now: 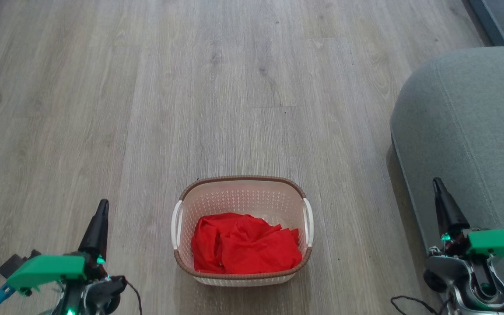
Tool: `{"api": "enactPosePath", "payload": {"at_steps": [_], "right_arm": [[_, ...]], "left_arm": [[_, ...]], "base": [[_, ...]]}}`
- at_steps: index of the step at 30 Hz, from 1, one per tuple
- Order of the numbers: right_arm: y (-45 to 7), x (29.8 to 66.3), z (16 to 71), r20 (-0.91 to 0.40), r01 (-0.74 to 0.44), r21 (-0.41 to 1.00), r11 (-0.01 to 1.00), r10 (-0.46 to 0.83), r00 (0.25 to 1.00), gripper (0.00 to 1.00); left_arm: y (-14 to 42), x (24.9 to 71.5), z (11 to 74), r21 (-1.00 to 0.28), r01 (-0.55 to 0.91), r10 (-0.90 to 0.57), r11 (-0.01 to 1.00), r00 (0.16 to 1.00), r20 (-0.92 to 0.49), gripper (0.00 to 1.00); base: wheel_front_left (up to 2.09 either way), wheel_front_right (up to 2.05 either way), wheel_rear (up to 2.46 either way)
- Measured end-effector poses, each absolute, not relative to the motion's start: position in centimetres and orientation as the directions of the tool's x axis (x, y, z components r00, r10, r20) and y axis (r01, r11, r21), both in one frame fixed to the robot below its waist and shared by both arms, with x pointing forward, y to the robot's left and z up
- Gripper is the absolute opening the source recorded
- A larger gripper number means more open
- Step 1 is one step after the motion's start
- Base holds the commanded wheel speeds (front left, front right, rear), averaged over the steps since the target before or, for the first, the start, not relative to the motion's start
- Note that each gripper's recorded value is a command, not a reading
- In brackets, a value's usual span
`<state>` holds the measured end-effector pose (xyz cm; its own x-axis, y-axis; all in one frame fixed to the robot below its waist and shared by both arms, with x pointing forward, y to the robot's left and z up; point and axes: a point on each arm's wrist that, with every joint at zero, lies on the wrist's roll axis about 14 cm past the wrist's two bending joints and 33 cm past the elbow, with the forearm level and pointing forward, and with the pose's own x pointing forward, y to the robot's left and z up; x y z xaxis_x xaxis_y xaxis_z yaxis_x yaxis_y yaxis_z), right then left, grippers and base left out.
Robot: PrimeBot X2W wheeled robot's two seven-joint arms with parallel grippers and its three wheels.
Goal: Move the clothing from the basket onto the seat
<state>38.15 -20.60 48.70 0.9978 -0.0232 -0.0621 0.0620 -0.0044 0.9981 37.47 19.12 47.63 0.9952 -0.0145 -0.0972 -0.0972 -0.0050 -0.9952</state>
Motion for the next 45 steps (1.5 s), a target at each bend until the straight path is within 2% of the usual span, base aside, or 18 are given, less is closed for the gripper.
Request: {"api": "enactPosePath", "payload": {"at_steps": [45], "right_arm": [[-20.6,38.15,48.7,-0.062,0.062,0.998,-0.004,-0.023,0.998,0.0]], "left_arm": [[19.12,37.47,47.63,-0.995,-0.097,-0.014,-0.005,0.995,-0.097,0.0]], "base": [[0.0,0.0,0.0]]}}
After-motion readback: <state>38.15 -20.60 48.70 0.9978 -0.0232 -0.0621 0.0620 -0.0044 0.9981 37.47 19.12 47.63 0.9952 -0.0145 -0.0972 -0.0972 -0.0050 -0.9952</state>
